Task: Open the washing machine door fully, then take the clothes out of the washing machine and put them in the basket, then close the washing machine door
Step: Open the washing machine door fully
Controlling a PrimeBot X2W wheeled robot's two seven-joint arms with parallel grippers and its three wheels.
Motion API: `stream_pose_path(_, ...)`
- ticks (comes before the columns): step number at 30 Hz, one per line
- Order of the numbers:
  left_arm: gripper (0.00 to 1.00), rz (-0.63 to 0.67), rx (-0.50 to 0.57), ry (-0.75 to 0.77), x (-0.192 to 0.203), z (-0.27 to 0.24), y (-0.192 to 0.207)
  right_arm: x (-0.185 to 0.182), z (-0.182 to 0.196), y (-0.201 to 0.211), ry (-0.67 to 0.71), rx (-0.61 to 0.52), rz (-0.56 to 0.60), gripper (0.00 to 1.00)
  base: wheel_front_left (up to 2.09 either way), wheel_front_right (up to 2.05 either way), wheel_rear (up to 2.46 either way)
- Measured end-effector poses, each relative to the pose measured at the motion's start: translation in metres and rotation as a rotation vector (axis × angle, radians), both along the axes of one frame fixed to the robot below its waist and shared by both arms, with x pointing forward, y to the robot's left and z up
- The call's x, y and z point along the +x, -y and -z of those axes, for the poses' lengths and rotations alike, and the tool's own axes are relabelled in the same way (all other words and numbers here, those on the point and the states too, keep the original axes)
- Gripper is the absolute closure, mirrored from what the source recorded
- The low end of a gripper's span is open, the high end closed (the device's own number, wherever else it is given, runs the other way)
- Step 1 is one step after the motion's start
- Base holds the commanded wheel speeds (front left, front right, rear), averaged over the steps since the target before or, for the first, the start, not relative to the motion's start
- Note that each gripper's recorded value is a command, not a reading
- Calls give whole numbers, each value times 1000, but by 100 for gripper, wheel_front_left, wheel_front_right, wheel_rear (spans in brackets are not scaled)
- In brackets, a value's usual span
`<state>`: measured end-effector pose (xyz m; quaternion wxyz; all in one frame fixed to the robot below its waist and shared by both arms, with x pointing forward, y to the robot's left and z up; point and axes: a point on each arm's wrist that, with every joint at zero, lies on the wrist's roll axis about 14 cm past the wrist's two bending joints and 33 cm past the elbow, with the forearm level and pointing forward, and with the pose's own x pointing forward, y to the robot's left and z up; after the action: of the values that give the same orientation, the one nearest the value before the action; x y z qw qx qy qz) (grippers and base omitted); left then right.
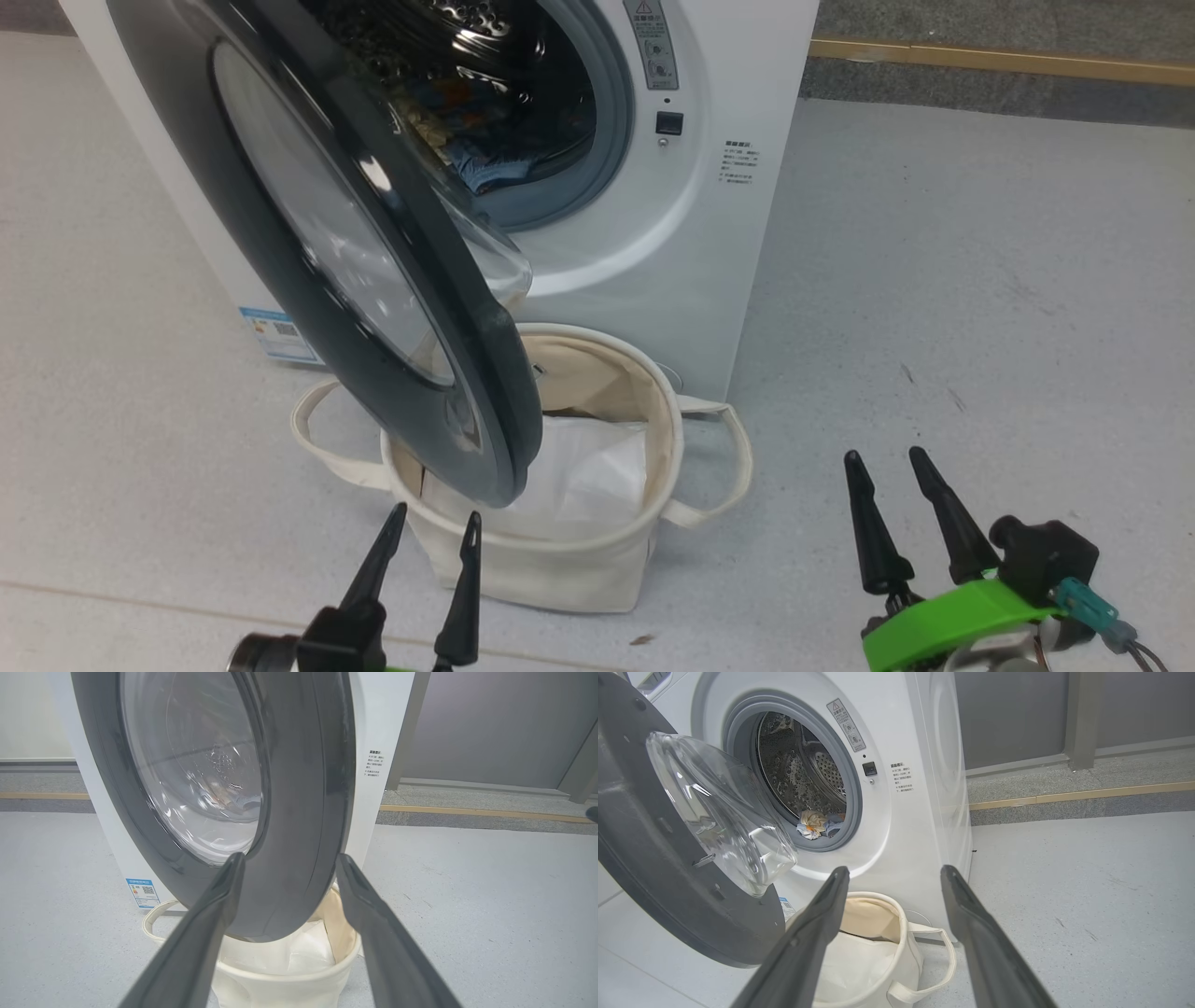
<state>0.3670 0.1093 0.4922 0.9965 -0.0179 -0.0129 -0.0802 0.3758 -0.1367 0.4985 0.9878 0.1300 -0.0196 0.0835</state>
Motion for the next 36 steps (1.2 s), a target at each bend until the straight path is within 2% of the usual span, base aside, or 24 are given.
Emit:
stream_pose_path(11, 0, -7, 0, 37, 4, -12, -2, 1, 0, -1, 1, 1, -2, 0, 0, 0, 0)
stream_pose_path(16, 0, 4, -21, 134, 13, -44, 2, 1, 2, 1, -5, 1, 4, 0, 0, 0, 0)
stream_pose_path(21, 0, 37, -40, 292, 23, -95, 13, 4, 4, 3, -11, 2, 8, 0, 0, 0, 0)
stream_pose_path(22, 24, 46, -45, 330, 24, -107, 16, 5, 3, 3, -10, 4, 8, 0, 0, 0, 0)
stream_pose_path(23, 87, 57, -56, 372, 25, -121, 20, 7, 2, 3, -8, 8, 9, 0, 0, 0, 0)
stream_pose_path(24, 100, 71, -65, 412, 25, -134, 24, 9, 2, 3, -5, 10, 10, 0, 0, 0, 0)
stream_pose_path(26, 100, 110, -85, 484, 25, -156, 36, 12, 1, 4, -4, 11, 11, 0, 0, 0, 0)
stream_pose_path(29, 100, 181, -106, 513, 25, -166, 58, 16, 2, 4, -6, 17, 12, 0, 0, 0, 0)
stream_pose_path(32, 100, 238, -130, 475, 29, -156, 79, 18, 4, 5, -13, 16, 15, 0, 0, 0, 0)
stream_pose_path(36, 100, 298, -131, 340, 45, -122, 107, 24, 9, 9, -25, 33, 29, 0, 0, 0, 0)
